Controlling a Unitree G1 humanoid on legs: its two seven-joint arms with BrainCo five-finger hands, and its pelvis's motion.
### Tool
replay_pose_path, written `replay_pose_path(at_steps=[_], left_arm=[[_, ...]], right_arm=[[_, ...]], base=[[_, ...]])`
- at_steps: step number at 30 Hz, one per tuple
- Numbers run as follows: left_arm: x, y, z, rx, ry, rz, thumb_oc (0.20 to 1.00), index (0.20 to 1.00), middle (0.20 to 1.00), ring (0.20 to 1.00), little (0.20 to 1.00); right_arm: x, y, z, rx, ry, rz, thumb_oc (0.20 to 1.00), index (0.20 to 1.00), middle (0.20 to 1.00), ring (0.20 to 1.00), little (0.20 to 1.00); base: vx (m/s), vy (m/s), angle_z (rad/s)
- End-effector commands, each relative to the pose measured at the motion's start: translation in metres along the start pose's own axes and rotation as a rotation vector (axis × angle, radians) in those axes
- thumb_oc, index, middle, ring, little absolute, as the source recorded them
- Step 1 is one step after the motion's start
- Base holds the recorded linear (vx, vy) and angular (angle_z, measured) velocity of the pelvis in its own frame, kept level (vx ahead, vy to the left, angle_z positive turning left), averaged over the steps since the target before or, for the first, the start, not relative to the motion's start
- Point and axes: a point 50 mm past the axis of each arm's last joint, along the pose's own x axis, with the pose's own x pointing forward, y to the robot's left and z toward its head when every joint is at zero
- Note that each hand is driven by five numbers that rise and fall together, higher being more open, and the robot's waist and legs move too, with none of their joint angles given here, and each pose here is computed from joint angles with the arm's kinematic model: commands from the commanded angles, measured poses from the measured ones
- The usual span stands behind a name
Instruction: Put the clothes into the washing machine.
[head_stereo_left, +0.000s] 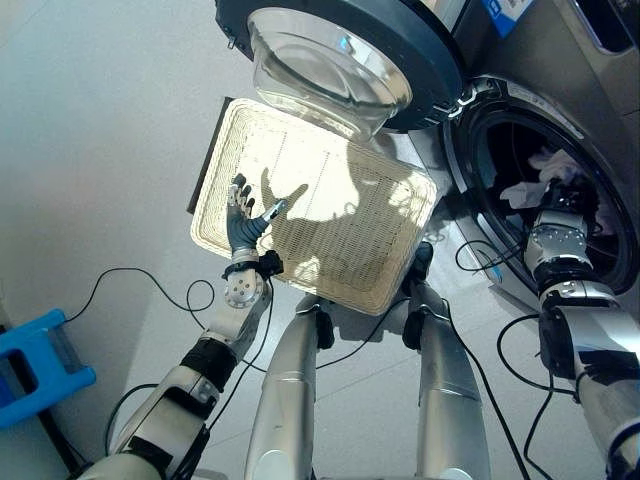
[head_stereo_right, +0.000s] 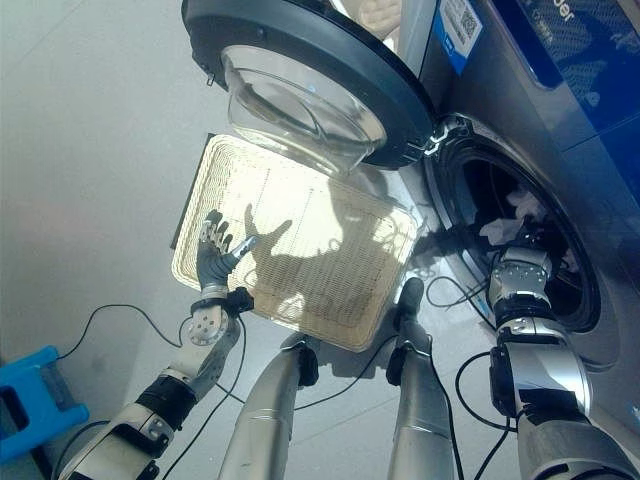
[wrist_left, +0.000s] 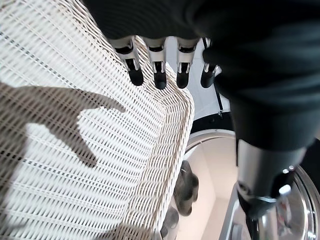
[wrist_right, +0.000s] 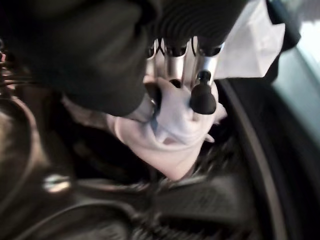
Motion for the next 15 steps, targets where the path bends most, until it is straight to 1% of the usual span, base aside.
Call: replay_pose_path(at_steps=[1, 2, 4, 5, 8, 9, 10, 11, 15], left_arm=[[-0.001, 0.008, 0.007, -0.024, -0.041, 0.027, 1.0, 1.0, 1.0, 1.0, 1.0], [-0.004, 0.008, 0.007, -0.029, -0.038, 0.032, 1.0, 1.0, 1.0, 1.0, 1.0], [-0.004, 0.009, 0.007, -0.034, -0.037, 0.038, 1.0, 1.0, 1.0, 1.0, 1.0], [-0.008, 0.009, 0.004, -0.041, -0.027, 0.036, 1.0, 1.0, 1.0, 1.0, 1.0], [-0.01, 0.011, 0.003, -0.043, -0.02, 0.032, 1.0, 1.0, 1.0, 1.0, 1.0], [-0.012, 0.012, 0.001, -0.046, -0.011, 0.033, 1.0, 1.0, 1.0, 1.0, 1.0], [-0.012, 0.013, 0.001, -0.047, -0.008, 0.034, 1.0, 1.0, 1.0, 1.0, 1.0], [-0.01, 0.014, 0.002, -0.052, -0.008, 0.037, 1.0, 1.0, 1.0, 1.0, 1.0], [-0.011, 0.015, 0.001, -0.058, -0.005, 0.035, 1.0, 1.0, 1.0, 1.0, 1.0]], right_arm=[[-0.001, 0.02, 0.028, 0.107, -0.197, 0.085, 0.2, 0.2, 0.2, 0.2, 0.2], [-0.005, 0.03, 0.031, 0.153, -0.257, 0.114, 0.2, 0.2, 0.2, 0.2, 0.2], [-0.008, 0.035, 0.034, 0.194, -0.294, 0.128, 0.2, 0.2, 0.2, 0.2, 0.2], [-0.011, 0.04, 0.039, 0.22, -0.352, 0.162, 0.2, 0.2, 0.2, 0.2, 0.2], [-0.013, 0.05, 0.046, 0.132, -0.405, 0.171, 0.2, 0.2, 0.2, 0.2, 0.2], [-0.014, 0.055, 0.047, 0.052, -0.417, 0.155, 0.661, 0.661, 0.661, 0.661, 0.661], [-0.013, 0.057, 0.048, 0.005, -0.424, 0.143, 1.0, 1.0, 1.0, 1.0, 1.0], [-0.013, 0.063, 0.049, -0.089, -0.435, 0.115, 1.0, 1.0, 1.0, 1.0, 1.0], [-0.007, 0.063, 0.043, -0.472, -0.423, 0.032, 1.0, 1.0, 1.0, 1.0, 1.0]], base=[[0.0, 0.0, 0.0], [0.0, 0.0, 0.0], [0.0, 0.0, 0.0], [0.02, 0.033, -0.01], [0.01, 0.012, 0.0], [0.03, 0.027, -0.01], [0.0, 0.0, 0.0], [0.0, 0.0, 0.0], [0.0, 0.0, 0.0]])
